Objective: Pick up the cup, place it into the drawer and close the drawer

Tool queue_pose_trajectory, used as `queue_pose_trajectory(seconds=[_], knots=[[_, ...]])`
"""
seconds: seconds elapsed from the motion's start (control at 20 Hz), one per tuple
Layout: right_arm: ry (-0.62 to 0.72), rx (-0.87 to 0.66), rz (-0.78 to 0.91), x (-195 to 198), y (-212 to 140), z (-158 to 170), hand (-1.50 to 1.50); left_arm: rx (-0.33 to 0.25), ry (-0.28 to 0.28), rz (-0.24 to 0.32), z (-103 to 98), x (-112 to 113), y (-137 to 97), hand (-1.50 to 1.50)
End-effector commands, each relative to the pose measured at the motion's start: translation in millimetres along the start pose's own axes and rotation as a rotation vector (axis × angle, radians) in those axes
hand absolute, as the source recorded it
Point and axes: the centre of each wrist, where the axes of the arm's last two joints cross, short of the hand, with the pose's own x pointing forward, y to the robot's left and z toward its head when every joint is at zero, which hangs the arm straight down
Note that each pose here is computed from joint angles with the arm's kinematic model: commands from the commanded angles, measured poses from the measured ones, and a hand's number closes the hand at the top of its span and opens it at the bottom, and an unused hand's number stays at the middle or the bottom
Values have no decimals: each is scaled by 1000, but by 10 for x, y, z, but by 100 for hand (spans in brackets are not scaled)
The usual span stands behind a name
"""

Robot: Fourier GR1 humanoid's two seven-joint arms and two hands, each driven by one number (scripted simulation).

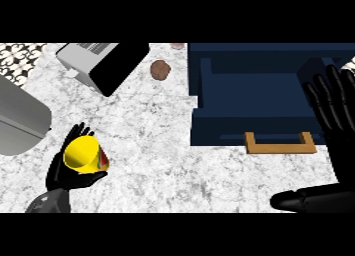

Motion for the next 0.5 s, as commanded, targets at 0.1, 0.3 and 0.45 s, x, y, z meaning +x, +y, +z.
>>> queue_pose_trajectory(seconds=[0.1,0.3,0.45], knots=[[0,0,-8,50,12,28,-150,-82,-70,127,81,-34,83,150],[-6,-14,17,-24,-43,-165,-150,-94,-172,87,93,-89,-81,150],[5,-12,3,111,84,89,-150,-49,-215,40,-146,80,-12,150]])
